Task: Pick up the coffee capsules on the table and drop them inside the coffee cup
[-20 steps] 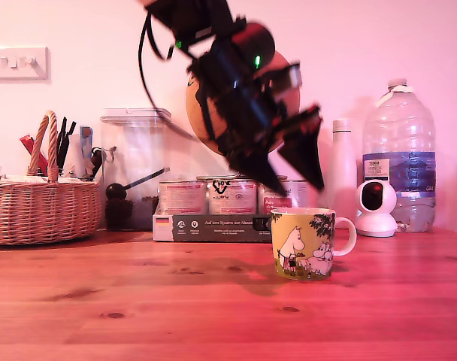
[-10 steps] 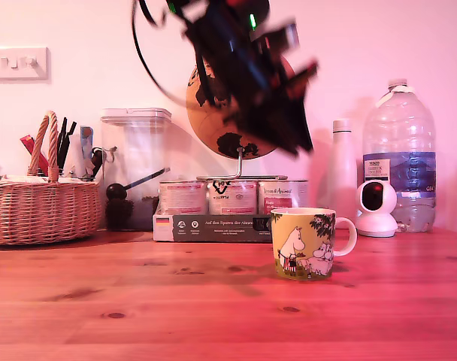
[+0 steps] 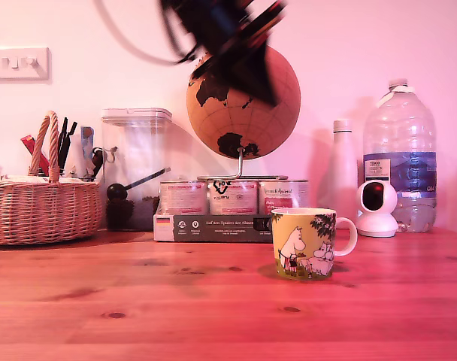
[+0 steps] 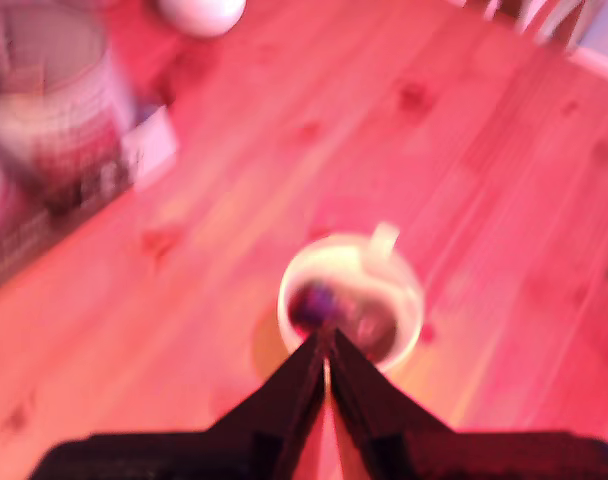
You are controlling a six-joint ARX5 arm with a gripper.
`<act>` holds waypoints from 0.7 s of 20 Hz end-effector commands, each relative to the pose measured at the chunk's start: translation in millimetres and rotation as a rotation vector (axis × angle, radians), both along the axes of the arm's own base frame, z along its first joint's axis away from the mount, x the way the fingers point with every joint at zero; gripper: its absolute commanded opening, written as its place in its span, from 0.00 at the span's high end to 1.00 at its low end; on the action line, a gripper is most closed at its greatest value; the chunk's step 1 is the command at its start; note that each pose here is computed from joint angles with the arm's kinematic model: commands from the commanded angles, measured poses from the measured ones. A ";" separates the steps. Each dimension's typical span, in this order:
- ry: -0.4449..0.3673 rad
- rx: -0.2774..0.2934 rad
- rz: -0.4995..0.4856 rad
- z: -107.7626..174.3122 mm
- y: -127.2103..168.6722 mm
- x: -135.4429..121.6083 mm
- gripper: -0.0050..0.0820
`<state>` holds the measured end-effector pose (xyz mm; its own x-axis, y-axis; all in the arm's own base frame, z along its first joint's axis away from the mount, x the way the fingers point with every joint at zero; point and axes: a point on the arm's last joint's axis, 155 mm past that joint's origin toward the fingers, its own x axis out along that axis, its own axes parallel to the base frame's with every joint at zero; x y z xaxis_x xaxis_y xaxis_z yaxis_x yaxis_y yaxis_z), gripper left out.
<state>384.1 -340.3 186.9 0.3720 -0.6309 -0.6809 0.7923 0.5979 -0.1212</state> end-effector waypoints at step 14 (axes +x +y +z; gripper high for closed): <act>-0.053 -0.095 0.356 -40.7 132.1 8.5 0.97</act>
